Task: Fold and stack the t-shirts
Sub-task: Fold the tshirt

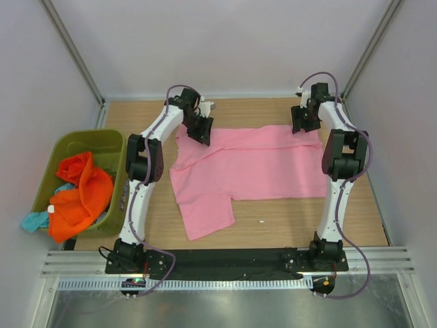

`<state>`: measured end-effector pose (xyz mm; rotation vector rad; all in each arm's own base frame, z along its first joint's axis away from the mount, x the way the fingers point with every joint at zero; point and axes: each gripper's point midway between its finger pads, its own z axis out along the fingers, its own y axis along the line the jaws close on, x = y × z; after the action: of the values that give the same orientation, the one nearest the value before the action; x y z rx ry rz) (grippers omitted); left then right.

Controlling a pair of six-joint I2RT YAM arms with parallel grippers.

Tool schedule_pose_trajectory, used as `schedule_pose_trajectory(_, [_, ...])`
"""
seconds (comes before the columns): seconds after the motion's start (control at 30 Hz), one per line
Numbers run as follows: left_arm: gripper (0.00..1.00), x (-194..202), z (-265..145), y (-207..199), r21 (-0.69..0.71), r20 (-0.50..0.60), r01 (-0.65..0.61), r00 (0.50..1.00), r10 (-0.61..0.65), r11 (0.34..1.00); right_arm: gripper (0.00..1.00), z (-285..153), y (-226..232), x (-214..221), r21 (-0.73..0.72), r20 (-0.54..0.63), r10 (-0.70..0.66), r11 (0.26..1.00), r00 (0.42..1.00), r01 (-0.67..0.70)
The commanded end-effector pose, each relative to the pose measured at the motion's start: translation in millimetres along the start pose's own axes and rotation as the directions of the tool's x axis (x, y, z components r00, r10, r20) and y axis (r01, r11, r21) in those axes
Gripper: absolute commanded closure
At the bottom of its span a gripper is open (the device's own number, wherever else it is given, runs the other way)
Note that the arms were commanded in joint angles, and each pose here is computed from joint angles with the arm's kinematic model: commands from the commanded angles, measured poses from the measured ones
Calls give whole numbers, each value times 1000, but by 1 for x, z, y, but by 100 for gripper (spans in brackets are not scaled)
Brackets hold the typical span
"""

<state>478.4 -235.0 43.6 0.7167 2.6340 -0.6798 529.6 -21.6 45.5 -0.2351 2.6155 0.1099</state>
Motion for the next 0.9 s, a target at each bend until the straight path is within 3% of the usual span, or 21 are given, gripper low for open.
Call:
schedule_pose_trajectory(0.0, [58,-17,-15,0,-22,51,0,999,1,1000,38,-4,2,-12,12,35,-29,1000,999,28])
schedule_pose_trajectory(0.23, [60,-31,-40,15,-126,104,-13,994,27,992,38,-2,2,-9,15,24,-33,999,999,33])
schedule_pose_trajectory(0.87, [67,-11,-24,-2,-12,45,19,999,-18,1000,38,-4,1,-12,30,32,-51,998,998,50])
